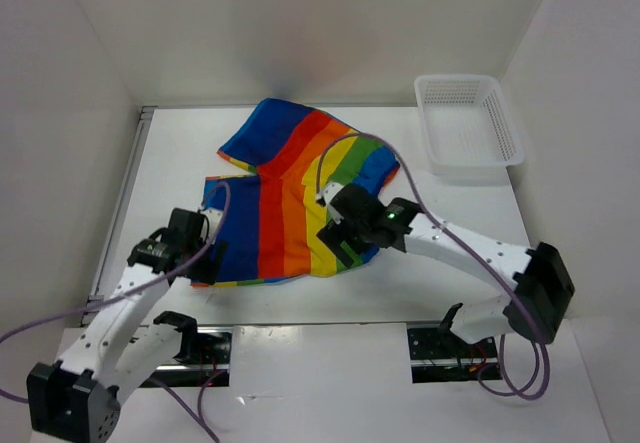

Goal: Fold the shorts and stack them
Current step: Flatten the shorts out, then fold the shorts

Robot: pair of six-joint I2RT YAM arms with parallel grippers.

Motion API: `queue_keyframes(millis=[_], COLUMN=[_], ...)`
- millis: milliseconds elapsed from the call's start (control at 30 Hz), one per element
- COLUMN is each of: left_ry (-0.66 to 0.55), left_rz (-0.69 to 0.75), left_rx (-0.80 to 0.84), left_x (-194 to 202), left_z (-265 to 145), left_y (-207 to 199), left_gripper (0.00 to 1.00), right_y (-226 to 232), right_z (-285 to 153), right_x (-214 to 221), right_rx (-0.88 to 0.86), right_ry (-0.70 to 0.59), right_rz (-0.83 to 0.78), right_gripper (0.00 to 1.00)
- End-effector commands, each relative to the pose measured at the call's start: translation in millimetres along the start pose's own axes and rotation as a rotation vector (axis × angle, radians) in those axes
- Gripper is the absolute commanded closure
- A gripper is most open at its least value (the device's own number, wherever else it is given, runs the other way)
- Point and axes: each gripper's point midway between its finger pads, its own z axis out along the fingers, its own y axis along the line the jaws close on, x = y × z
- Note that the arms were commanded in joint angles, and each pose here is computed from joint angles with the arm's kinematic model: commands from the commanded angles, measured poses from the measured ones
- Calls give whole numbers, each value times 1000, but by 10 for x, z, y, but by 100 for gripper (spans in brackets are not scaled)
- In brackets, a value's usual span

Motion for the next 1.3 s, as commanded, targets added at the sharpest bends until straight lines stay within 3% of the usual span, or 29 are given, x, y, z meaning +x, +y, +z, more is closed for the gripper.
queue_keyframes(millis=[0, 167, 400, 533, 667, 700, 767, 833, 867, 900, 1000, 1100, 1133, 1167, 1267], left_ry=[-91, -86, -49, 0, 65, 80, 86, 91, 114, 101, 67, 61, 37, 30, -43], left_rz=[68, 125, 141, 153, 159, 162, 163, 153, 156, 144, 137, 136, 120, 98, 34], left_rx=[13, -42, -101, -101, -81, -65, -42, 2, 20, 33, 70, 79, 73, 63, 52], left_x=[140, 561, 702, 723, 760, 724, 634, 433, 408, 320, 108, 45, -33, -73, -325], left_z=[-21, 262, 570, 620, 646, 654, 655, 617, 598, 556, 431, 375, 343, 333, 160], left_y=[-118, -106, -63, -72, -102, -132, -178, -252, -282, -292, -344, -353, -323, -276, -152], left_gripper=[15, 13, 18, 34, 56, 72, 87, 100, 100, 100, 100, 100, 100, 100, 100], right_y=[95, 261, 207, 206, 274, 256, 235, 210, 220, 185, 187, 260, 278, 346, 442], right_z=[226, 419, 600, 676, 778, 813, 880, 937, 967, 973, 1065, 1126, 1138, 1157, 966], right_x=[150, 297, 451, 557, 682, 677, 751, 725, 732, 703, 732, 700, 716, 696, 518], right_rx=[50, 38, 86, 88, 45, 60, 75, 99, 100, 129, 143, 123, 94, 64, -13], right_ry=[42, 106, 185, 235, 288, 287, 311, 300, 301, 289, 305, 307, 314, 312, 297], right_rz=[-205, -270, -283, -296, -325, -328, -336, -337, -329, -317, -313, -282, -252, -234, -208], right_gripper=[0, 0, 0, 0, 0, 0, 3, 13, 20, 40, 66, 81, 94, 100, 100])
